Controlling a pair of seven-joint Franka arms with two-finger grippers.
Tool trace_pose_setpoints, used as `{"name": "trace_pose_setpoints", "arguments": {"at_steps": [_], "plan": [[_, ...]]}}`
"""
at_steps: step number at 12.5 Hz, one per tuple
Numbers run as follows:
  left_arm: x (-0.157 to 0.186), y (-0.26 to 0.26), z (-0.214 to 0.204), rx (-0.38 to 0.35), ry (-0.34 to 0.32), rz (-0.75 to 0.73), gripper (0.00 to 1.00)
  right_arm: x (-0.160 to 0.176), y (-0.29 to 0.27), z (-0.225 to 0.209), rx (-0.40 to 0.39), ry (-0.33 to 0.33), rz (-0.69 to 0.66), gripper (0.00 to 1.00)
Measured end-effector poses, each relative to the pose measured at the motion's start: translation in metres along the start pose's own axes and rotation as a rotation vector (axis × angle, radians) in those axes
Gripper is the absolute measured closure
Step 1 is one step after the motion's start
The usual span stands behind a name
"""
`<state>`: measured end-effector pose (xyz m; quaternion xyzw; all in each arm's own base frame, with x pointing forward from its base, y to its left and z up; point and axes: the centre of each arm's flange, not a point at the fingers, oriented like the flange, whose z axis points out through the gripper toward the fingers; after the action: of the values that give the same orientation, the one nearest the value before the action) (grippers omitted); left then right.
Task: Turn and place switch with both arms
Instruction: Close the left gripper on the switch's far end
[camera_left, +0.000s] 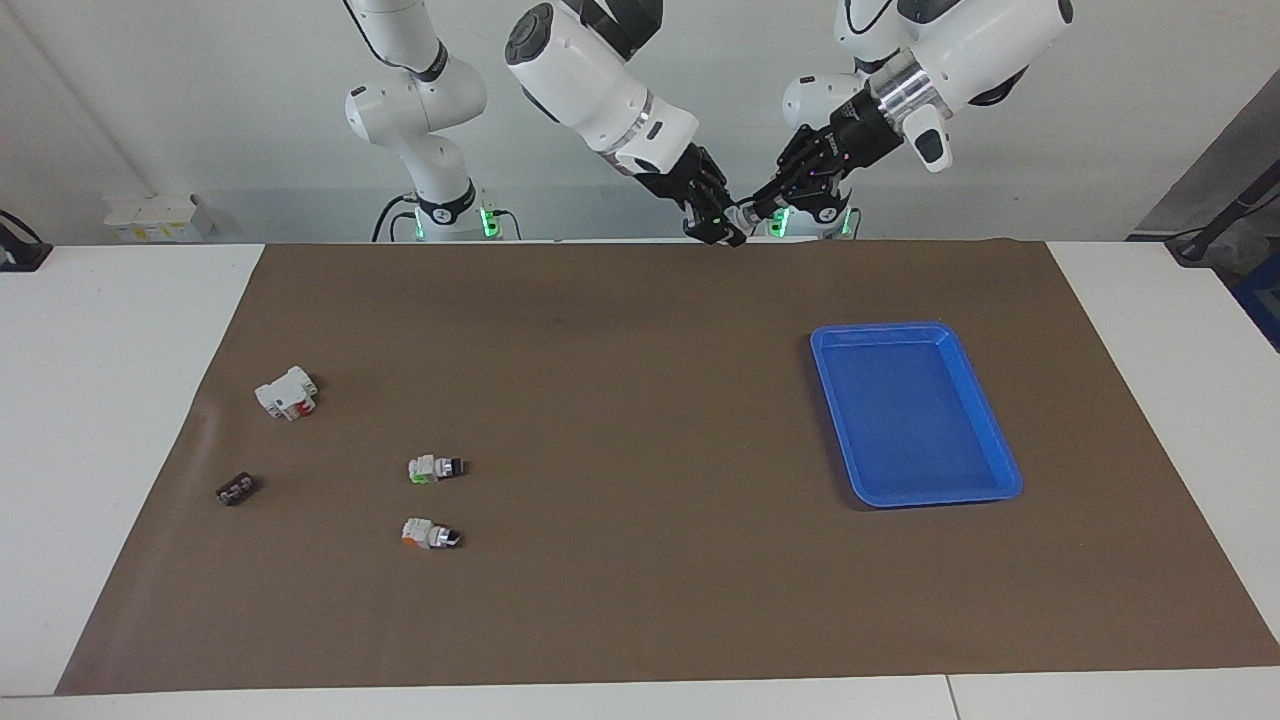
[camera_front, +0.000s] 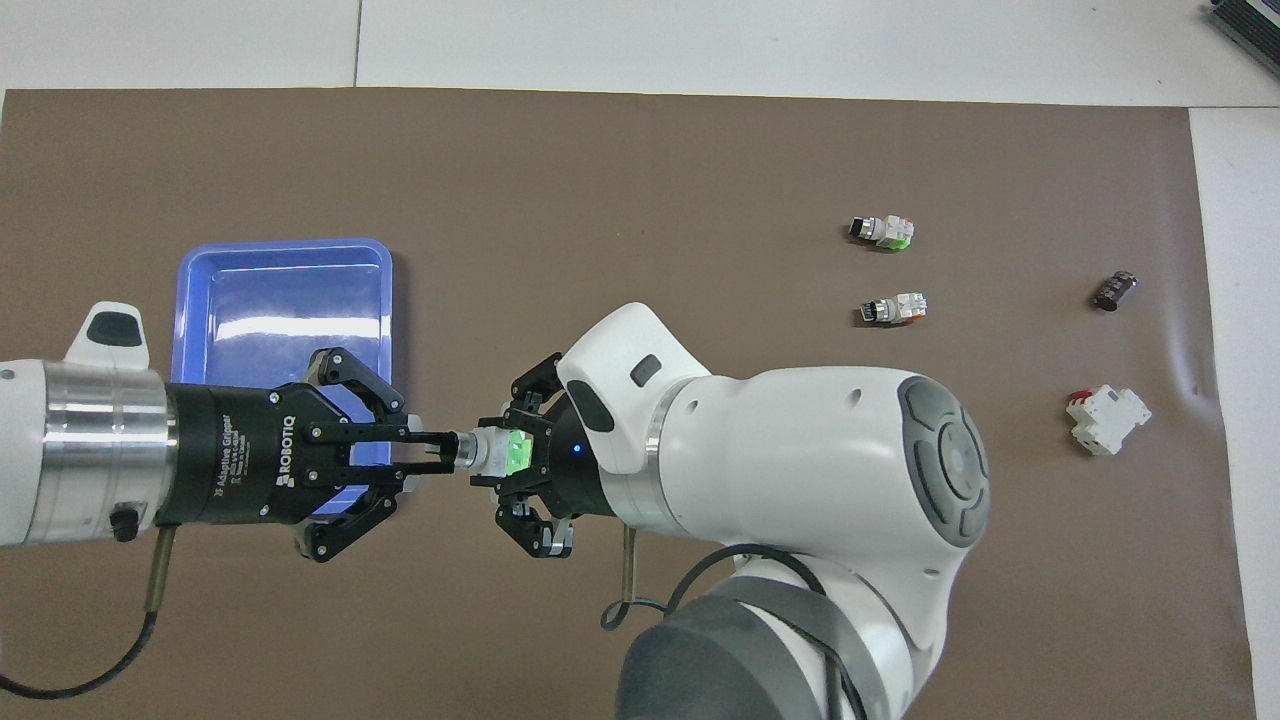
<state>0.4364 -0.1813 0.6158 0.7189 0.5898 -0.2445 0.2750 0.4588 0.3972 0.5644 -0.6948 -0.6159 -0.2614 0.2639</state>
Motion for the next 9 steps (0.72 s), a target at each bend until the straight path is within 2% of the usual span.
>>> {"name": "trace_pose_setpoints", "arguments": {"at_steps": [5, 9], "plan": [[0.0007, -0.0016, 0.0002, 0.016, -0.004, 0.307, 0.83, -0.0002, -0.0021, 0.0002, 0.006, -0.003, -0.001, 0.59], [0.0002, -0.0040, 0.0012, 0.033, -0.011, 0.584, 0.89, -0.0009, -0.0060, 0.0027, 0.013, -0.008, -0.004, 0.59]]}}
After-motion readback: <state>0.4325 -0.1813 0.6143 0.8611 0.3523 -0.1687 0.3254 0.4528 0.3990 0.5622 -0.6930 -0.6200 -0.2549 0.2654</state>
